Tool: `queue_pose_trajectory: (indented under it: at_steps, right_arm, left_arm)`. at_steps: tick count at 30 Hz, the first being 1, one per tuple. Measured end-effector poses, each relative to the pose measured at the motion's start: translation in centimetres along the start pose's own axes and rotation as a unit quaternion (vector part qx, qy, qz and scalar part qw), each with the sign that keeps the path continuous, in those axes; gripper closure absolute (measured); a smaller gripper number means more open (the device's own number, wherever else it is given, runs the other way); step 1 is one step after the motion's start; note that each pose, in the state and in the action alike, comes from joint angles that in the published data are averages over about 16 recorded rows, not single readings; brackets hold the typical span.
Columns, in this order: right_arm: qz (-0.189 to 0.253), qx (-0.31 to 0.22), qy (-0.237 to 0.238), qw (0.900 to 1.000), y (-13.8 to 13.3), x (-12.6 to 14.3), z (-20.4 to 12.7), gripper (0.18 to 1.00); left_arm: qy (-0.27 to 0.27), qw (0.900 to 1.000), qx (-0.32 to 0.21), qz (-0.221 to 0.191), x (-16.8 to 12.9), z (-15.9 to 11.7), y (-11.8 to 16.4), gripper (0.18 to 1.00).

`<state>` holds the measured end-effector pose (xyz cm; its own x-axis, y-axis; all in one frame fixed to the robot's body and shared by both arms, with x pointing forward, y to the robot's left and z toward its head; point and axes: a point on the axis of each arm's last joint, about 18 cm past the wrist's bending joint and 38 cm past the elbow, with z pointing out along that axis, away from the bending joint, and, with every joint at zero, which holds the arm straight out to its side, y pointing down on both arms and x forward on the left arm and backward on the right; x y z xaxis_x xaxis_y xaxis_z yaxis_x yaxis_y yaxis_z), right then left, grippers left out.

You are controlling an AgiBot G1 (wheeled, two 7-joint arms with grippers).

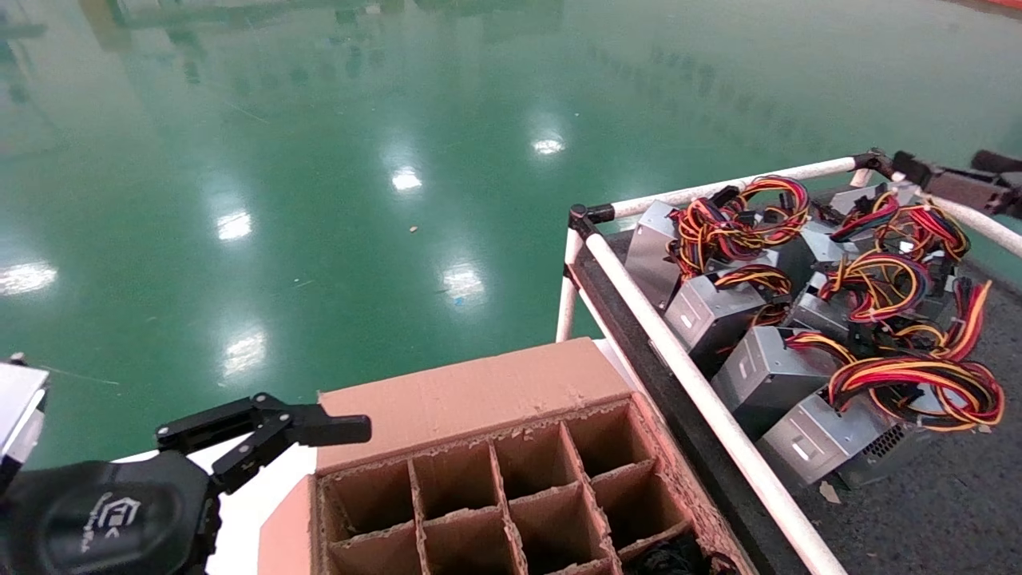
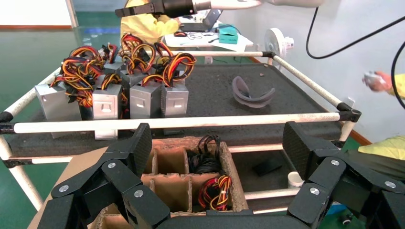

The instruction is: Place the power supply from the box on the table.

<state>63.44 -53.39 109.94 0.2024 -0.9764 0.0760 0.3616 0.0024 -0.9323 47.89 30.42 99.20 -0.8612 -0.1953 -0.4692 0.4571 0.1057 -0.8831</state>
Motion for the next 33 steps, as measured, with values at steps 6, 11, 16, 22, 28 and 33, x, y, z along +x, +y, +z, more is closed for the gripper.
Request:
queue_pose_trajectory:
  at_steps: [6, 11, 16, 22, 28, 33]
  right_arm:
    - [-0.005, 0.009, -0.063, 0.998, 0.3, -3.0, 0.3, 0.179]
    - [-0.010, 0.015, -0.117, 0.993, 0.5, -5.6, 0.2, 0.179]
    - [-0.016, 0.020, -0.171, 0.985, 0.8, -8.2, -0.3, 0.179]
    - [-0.023, 0.023, -0.234, 0.972, 1.2, -11.3, -1.3, 0.179]
    - [-0.030, 0.024, -0.286, 0.958, 1.6, -13.9, -2.4, 0.179]
    - [-0.034, 0.024, -0.311, 0.949, 1.8, -15.2, -3.1, 0.179]
  left_arm:
    - [0.000, 1.0000, 0.000, 0.000, 0.0, 0.0, 0.0, 0.184]
    - [0.000, 1.0000, 0.000, 0.000, 0.0, 0.0, 0.0, 0.184]
    - [0.000, 1.0000, 0.000, 0.000, 0.0, 0.0, 0.0, 0.184]
    - [0.000, 1.0000, 0.000, 0.000, 0.0, 0.0, 0.0, 0.184]
    - [0.000, 1.0000, 0.000, 0.000, 0.0, 0.0, 0.0, 0.184]
    - [0.000, 1.0000, 0.000, 0.000, 0.0, 0.0, 0.0, 0.184]
